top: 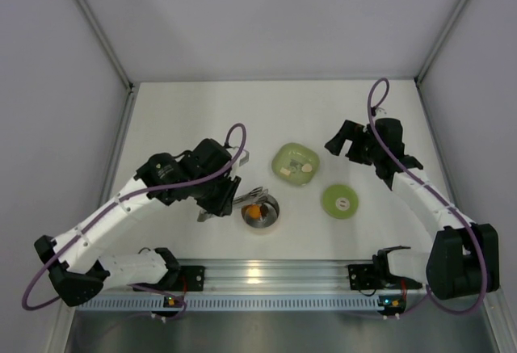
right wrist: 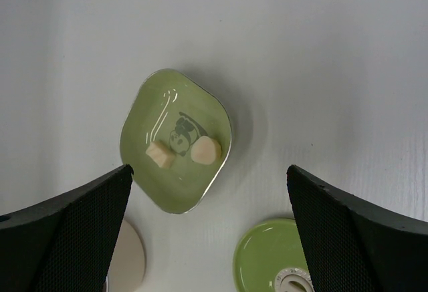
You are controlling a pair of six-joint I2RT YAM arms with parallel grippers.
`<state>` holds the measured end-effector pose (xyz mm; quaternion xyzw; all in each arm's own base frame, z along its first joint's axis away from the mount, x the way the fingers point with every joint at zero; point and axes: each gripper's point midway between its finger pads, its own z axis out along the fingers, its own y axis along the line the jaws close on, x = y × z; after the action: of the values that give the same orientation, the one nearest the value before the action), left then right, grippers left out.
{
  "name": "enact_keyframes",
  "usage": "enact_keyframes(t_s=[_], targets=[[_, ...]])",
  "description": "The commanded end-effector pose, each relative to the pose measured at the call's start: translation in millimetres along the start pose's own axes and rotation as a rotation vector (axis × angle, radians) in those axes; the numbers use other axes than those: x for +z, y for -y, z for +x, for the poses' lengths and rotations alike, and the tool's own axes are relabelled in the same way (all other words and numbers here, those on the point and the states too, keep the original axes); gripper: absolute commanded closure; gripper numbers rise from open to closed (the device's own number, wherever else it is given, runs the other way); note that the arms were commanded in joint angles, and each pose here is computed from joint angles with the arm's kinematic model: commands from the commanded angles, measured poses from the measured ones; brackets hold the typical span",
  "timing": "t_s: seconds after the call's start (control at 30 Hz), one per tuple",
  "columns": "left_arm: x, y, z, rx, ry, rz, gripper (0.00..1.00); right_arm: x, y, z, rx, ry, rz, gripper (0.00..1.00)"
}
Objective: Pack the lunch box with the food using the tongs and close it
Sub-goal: Place the fake food in the packing box.
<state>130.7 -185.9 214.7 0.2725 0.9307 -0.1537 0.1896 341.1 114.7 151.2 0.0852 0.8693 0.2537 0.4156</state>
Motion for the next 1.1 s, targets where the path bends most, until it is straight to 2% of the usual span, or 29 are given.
enact_keyframes(t_s=[0.0, 0.43, 0.73, 0.93, 1.03, 1.07], targets=[[-8.5, 7.5, 6.6, -0.01, 0.009, 0.049, 0.66, -1.4, -15.2, -14.3, -0.016, 0.043, -0.046, 0.04], [-5.3, 11.6, 13.3, 0.001, -0.015, 0.081, 0.58, -1.2, -13.4, -14.4, -0.021, 0.038, -0.035, 0.04], [-8.8, 10.0, 2.6, 0.002, 0.013, 0.059, 0.57, -1.1, -13.4, -15.1, -0.029, 0.038, -0.035, 0.04], [-21.4, 16.6, -53.5, 0.005, 0.151, 0.035, 0.55, -0.2, -15.4, -19.5, -0.032, 0.046, -0.039, 0.04], [-16.9, 22.8, -86.4, 0.003, 0.2, 0.027, 0.54, -0.9, -17.5, -20.9, -0.036, 0.049, -0.047, 0.04], [-6.0, 16.4, -96.9, -0.002, 0.2, -0.026, 0.54, -1.5, -17.3, -20.7, -0.036, 0.049, -0.045, 0.04]])
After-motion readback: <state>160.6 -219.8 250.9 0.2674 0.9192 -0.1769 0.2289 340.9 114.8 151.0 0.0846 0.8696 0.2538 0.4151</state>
